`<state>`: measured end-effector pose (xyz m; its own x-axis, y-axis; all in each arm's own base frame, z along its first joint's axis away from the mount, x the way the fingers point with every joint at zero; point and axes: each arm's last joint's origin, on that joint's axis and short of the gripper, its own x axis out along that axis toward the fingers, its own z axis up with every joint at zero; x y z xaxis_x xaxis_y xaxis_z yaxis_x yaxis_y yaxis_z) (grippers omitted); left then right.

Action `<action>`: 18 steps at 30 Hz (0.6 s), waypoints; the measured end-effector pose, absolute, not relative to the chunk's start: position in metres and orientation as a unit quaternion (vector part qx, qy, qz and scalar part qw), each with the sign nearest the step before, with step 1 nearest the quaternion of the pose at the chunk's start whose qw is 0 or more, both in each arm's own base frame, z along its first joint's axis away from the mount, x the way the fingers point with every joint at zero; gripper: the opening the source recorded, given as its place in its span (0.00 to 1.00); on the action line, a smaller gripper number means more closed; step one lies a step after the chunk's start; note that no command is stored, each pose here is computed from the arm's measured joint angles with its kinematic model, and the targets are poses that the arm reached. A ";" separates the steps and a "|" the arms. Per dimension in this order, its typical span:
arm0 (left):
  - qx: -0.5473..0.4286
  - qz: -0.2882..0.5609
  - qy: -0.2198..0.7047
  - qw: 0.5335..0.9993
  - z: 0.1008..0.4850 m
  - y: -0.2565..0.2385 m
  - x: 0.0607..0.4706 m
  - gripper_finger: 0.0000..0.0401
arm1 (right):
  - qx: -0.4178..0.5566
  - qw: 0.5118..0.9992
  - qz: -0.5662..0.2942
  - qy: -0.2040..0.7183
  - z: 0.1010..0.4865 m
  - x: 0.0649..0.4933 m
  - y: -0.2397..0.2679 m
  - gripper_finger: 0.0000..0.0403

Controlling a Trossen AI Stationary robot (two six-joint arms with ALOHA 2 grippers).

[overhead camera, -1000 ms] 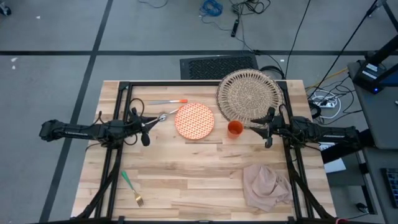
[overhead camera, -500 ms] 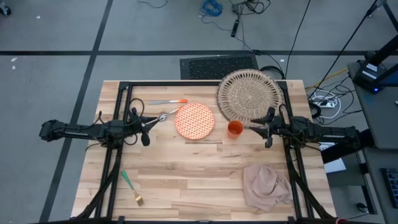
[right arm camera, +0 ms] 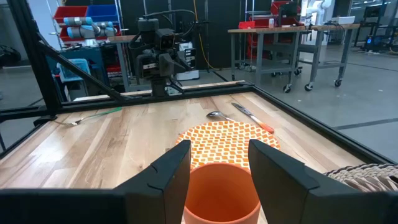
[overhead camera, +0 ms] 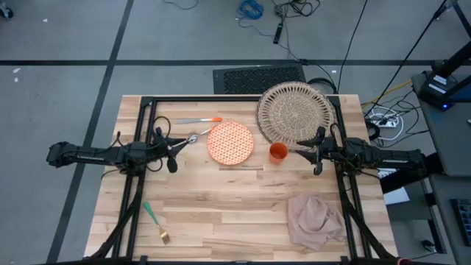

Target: Set table place

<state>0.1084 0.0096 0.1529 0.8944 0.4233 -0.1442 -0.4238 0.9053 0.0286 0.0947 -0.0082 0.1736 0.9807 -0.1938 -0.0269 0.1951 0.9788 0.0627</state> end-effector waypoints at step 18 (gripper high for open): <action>-0.006 0.220 0.058 0.974 0.156 0.010 0.109 0.15 | 0.025 0.995 -0.098 0.011 0.174 0.095 -0.008 0.37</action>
<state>0.1088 0.0097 0.1560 0.8967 0.4274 -0.1151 -0.4287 0.9033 0.0145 0.0947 -0.0082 0.1736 0.9807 -0.1939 -0.0263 0.1949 0.9797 0.0474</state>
